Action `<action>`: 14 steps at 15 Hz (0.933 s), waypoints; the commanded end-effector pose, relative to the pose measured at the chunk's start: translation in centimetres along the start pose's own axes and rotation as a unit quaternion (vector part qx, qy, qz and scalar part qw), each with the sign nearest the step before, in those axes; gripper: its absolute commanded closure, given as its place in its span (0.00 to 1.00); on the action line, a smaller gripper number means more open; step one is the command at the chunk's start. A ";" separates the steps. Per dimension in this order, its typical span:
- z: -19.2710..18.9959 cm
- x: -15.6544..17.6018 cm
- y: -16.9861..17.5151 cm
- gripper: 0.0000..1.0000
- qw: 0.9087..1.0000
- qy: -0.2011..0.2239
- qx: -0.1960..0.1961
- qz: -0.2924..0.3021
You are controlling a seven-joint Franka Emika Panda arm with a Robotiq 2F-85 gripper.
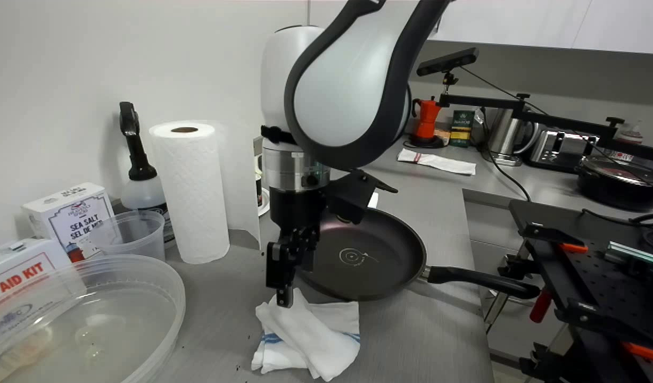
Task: Use the cloth to wipe the pan
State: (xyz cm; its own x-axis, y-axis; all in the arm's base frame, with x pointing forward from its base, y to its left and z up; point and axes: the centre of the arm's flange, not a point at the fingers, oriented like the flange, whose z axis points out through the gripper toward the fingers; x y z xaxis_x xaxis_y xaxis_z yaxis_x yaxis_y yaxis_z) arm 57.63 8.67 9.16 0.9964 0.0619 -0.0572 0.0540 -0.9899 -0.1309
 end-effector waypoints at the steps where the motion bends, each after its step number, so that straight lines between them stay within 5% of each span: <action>1: 1.3 1.8 -0.2 0.00 1.000 0.002 -0.001 0.012; 14: 0.4 -0.4 0.4 0.00 0.997 -0.027 -0.009 0.072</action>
State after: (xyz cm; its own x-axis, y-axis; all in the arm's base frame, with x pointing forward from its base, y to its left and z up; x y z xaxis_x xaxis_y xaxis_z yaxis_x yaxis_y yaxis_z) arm 58.18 8.26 7.39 0.9933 -0.0572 -0.1009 -0.0680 -0.9918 -0.1078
